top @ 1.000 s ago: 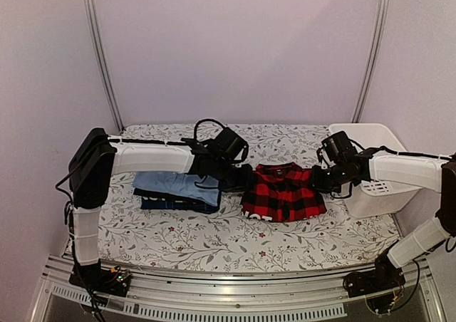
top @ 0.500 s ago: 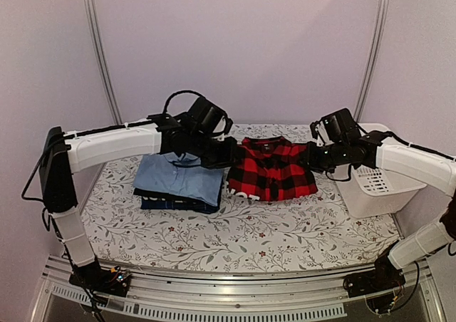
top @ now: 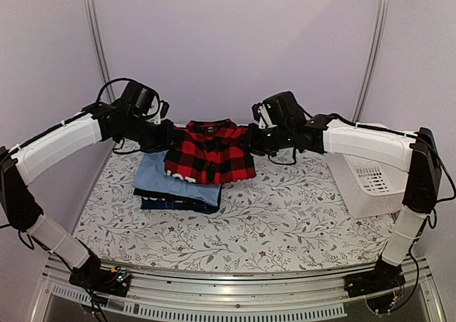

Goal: Fold and stack the long sleeve shirts
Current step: Place the square-folded shirt on the square-folded shirt.

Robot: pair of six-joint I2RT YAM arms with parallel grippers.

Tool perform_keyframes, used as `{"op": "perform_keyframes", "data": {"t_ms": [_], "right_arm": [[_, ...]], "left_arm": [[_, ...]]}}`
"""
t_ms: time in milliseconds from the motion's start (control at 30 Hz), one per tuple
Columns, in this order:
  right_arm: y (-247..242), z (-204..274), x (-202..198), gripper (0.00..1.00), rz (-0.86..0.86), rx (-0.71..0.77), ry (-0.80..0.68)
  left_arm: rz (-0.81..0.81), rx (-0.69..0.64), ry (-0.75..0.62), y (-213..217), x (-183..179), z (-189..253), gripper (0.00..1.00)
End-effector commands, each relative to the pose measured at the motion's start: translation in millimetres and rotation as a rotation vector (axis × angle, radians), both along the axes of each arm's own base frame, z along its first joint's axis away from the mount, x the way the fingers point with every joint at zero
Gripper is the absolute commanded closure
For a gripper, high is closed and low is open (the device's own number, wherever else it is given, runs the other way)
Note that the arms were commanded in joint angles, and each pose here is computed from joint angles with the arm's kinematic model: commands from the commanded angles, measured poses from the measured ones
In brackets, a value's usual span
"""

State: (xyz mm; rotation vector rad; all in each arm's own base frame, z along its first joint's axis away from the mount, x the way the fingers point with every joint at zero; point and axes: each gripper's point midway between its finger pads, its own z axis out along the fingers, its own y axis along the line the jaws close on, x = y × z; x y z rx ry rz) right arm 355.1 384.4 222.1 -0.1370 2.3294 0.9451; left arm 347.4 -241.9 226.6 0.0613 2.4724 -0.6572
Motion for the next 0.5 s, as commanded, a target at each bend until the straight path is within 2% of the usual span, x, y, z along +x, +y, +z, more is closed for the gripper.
{"op": "perform_keyframes", "data": {"t_ms": [0, 167, 467], "right_arm": [[58, 10, 9, 1.0, 0.052, 0.089, -0.013], [95, -6, 18, 1.0, 0.086, 0.108, 0.007], [117, -33, 19, 1.0, 0.125, 0.12, 0.062]], "left_arm": [[0.049, 0.046, -0.011, 48, 7, -1, 1.0], [0.13, 0.066, 0.012, 88, 19, -14, 1.0], [0.178, 0.061, 0.047, 116, 25, -25, 1.0]]}}
